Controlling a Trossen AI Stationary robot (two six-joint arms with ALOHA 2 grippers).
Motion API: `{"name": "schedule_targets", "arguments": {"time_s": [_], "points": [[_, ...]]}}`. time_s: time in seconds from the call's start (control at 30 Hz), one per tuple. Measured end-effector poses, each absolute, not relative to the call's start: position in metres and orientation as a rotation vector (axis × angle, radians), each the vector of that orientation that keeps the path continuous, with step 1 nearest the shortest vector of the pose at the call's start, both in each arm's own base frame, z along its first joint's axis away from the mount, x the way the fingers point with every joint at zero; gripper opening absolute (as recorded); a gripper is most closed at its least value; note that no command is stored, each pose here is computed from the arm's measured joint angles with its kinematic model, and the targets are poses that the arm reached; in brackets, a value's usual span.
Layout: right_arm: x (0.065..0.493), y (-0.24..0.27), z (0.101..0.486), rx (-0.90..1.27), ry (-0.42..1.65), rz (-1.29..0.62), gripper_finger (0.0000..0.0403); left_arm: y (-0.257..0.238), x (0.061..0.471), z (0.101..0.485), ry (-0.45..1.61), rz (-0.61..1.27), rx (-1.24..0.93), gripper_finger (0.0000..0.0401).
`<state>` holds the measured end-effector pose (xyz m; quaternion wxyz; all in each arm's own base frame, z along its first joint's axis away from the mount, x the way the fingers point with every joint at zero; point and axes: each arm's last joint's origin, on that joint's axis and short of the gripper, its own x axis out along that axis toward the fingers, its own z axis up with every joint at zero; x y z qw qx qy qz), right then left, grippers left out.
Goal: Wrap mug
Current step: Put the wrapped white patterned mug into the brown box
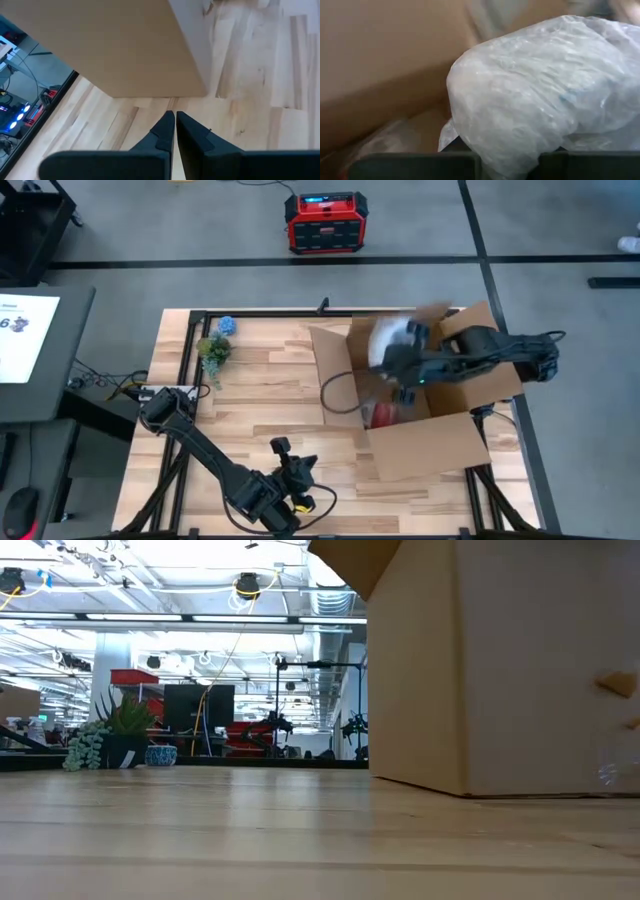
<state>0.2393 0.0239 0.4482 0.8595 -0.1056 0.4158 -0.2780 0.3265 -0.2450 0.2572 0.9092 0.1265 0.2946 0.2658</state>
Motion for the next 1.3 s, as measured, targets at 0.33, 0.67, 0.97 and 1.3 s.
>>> {"name": "schedule_targets", "arguments": {"time_s": [0.33,0.67,0.97,1.3], "points": [[0.235,-0.021,0.436,-0.153,1.029,-0.736,0.002,-0.247,0.327,0.258,0.599,0.542,0.241,0.0],[0.235,-0.006,0.441,-0.046,1.048,-0.488,0.002,-0.248,0.328,0.258,0.603,0.526,0.224,0.0],[0.244,-0.012,0.399,0.161,1.259,-0.328,0.002,-0.25,0.327,0.258,0.602,0.522,0.222,0.0],[0.233,-0.063,0.322,0.13,1.58,-0.481,0.002,-0.253,0.325,0.258,0.597,0.512,0.214,0.0]]}}
